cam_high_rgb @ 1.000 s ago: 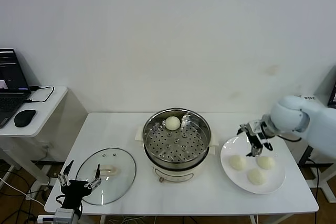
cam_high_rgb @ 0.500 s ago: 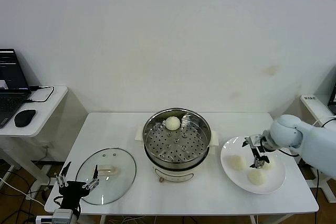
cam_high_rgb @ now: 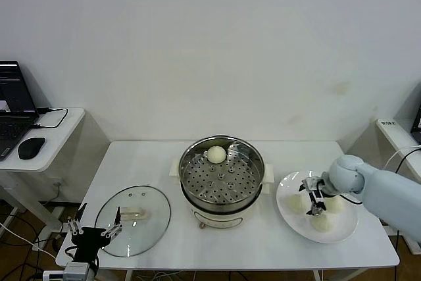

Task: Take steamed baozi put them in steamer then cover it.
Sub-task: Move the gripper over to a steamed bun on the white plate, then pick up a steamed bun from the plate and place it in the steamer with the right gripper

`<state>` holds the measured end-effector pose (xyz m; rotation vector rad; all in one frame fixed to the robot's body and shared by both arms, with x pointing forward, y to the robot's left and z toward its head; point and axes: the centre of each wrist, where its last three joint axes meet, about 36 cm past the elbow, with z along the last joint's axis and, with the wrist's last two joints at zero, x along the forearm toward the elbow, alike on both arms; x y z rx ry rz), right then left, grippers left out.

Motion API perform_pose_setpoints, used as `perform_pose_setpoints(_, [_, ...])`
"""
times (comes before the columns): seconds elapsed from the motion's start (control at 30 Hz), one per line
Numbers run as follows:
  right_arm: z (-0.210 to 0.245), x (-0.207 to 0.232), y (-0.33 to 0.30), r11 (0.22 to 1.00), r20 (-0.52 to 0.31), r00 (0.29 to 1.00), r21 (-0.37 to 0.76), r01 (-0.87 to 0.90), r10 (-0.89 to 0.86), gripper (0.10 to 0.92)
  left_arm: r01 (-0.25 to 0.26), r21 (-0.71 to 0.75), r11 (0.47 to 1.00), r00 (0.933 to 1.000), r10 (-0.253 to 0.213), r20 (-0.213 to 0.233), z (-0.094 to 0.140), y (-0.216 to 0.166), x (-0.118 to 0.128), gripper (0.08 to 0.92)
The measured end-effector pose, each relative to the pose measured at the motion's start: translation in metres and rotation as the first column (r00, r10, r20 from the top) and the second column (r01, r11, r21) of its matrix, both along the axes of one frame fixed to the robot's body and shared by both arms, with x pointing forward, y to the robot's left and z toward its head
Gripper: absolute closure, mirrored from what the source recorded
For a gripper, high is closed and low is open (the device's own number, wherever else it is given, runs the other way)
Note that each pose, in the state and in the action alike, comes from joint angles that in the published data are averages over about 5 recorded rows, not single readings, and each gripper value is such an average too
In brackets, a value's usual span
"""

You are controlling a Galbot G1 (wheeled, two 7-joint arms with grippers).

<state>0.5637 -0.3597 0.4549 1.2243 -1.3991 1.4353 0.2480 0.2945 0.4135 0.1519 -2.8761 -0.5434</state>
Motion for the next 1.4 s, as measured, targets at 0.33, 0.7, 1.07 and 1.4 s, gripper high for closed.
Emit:
perform_pose_setpoints(0.33, [-0.008, 0.004, 0.002, 1.0, 0.003, 1.0, 0.005, 0.016, -0.016, 0.423, -0.002, -0.002, 1.0, 1.0, 0.002, 0.001, 0.0, -0.001, -0.001, 0.177])
perform_pose_setpoints(0.7, [0.012, 0.008, -0.003, 0.999, 0.008, 1.0, 0.018, 0.026, -0.026, 0.457, 0.009, -0.001, 1.0, 0.9998, -0.009, 0.016, 0.005, -0.002, 0.001, 0.177])
perform_pose_setpoints(1.07, [0.11, 0.023, -0.002, 0.997, 0.091, 0.995, 0.078, 0.024, -0.031, 0.445, 0.031, 0.002, 1.0, 0.9992, -0.031, 0.027, 0.008, -0.004, 0.005, 0.177])
perform_pose_setpoints(1.4, [0.214, 0.034, 0.074, 0.983, 0.181, 0.983, 0.167, -0.074, 0.043, 0.442, 0.032, -0.01, 0.999, 0.9985, -0.032, 0.045, 0.013, -0.005, 0.008, 0.177])
